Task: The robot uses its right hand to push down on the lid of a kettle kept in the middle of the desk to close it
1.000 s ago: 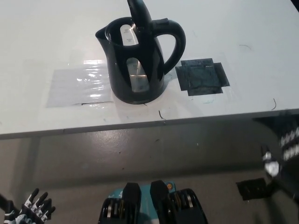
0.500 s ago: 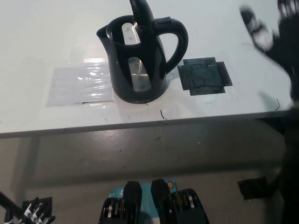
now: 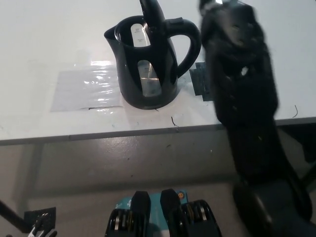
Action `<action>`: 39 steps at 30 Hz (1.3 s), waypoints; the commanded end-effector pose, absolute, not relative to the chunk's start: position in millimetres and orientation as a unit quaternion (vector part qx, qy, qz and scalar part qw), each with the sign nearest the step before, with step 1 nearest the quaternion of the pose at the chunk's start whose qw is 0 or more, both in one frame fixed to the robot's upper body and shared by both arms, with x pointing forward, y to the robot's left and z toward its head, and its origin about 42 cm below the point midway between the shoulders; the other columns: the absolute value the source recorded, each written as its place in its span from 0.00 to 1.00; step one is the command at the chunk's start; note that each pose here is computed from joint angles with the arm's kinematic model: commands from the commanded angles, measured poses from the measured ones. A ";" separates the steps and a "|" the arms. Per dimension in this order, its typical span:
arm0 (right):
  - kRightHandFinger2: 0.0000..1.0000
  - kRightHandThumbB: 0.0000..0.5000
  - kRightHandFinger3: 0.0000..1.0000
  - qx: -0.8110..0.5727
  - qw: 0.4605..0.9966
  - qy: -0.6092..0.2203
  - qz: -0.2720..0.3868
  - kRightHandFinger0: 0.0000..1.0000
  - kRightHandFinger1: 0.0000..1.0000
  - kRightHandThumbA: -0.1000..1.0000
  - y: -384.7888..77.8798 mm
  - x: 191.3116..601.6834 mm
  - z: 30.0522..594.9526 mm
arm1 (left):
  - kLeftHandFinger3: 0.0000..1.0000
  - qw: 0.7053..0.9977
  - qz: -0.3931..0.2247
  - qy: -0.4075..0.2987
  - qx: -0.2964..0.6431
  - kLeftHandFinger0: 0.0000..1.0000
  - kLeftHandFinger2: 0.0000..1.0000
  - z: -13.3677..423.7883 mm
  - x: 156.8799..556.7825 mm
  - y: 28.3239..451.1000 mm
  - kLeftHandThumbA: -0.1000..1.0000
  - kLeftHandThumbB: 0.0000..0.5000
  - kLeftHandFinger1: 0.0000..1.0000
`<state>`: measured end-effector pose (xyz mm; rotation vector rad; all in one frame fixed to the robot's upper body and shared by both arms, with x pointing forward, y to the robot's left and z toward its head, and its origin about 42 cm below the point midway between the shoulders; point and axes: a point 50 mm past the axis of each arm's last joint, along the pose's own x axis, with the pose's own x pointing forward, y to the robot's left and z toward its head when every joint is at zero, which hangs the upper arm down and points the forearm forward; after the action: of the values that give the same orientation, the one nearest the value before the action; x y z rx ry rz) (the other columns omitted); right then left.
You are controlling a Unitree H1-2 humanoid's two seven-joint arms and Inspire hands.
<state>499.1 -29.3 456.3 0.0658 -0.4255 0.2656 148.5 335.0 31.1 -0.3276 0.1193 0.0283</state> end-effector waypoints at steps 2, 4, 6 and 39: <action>1.00 0.11 1.00 0.016 0.958 -0.258 0.120 1.00 1.00 0.90 -8.5 503.7 487.7 | 1.00 0.987 -0.014 0.020 -0.159 1.00 1.00 41.3 147.2 329.3 1.00 0.95 1.00; 1.00 0.14 1.00 0.029 0.958 -0.252 0.135 1.00 1.00 0.90 -1.9 508.4 486.8 | 1.00 0.986 -0.014 0.022 -0.162 1.00 1.00 41.4 147.4 327.7 1.00 0.97 1.00; 1.00 0.14 1.00 0.028 0.957 -0.254 0.139 1.00 1.00 0.89 0.0 511.0 486.8 | 1.00 0.986 -0.014 0.022 -0.164 1.00 1.00 41.7 148.2 325.8 1.00 0.98 1.00; 1.00 0.33 1.00 0.125 0.971 -0.112 0.169 1.00 1.00 0.56 56.0 534.8 361.2 | 1.00 0.983 -0.067 0.026 -0.168 1.00 1.00 38.9 156.7 279.0 1.00 1.00 1.00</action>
<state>544.7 23.1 335.9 0.1972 -0.1903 0.2725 157.1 279.0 28.6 -0.3830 0.0927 -0.1109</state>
